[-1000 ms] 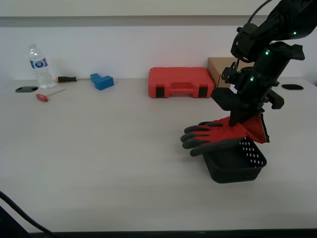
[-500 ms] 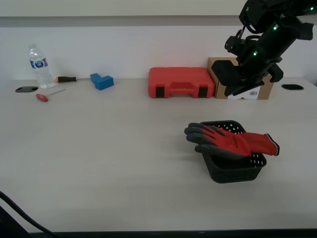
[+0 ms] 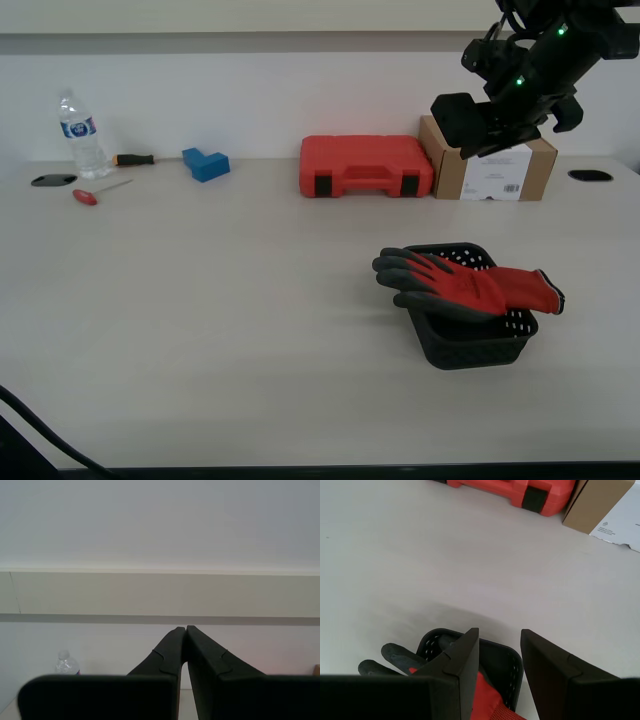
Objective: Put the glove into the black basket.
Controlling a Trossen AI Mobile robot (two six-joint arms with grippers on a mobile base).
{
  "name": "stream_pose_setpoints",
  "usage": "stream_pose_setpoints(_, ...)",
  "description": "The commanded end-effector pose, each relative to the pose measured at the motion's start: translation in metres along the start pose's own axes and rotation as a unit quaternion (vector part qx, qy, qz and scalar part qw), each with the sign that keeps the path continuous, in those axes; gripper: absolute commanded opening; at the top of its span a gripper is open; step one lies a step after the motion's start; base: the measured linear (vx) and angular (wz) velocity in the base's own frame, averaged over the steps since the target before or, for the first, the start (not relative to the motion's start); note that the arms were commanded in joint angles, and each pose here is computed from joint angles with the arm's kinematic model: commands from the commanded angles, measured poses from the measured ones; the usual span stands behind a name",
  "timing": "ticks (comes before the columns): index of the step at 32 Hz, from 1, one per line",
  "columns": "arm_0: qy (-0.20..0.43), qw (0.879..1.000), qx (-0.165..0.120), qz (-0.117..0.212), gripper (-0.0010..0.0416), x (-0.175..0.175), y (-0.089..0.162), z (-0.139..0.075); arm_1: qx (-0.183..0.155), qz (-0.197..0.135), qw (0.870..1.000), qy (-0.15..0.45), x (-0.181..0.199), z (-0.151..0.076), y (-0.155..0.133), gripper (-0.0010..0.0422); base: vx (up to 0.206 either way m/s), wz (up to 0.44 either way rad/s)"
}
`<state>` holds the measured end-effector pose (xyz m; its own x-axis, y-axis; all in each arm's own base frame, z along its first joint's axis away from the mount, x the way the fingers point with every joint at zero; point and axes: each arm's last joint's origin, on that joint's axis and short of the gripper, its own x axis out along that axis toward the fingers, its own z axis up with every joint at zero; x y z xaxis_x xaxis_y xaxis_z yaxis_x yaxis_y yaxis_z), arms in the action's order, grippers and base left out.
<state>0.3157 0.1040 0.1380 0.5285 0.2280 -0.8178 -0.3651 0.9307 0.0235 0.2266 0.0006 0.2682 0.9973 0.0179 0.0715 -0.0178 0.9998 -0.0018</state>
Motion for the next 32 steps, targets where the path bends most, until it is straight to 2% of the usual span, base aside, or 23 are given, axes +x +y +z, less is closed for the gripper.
stream_pose_setpoints(1,-0.001,1.000,0.000,-0.002,0.0115,-0.0002,-0.0002,0.0003,0.001,0.000,1.000,-0.002,0.0001,0.0007,0.0000,0.0000,0.000,0.000)
stream_pose_setpoints(32,-0.001,1.000,0.000,-0.002,0.0114,-0.0002,-0.0002,0.0003,0.001,0.000,1.000,-0.002,0.0001,0.0007,0.0000,0.0000,0.000,0.000)
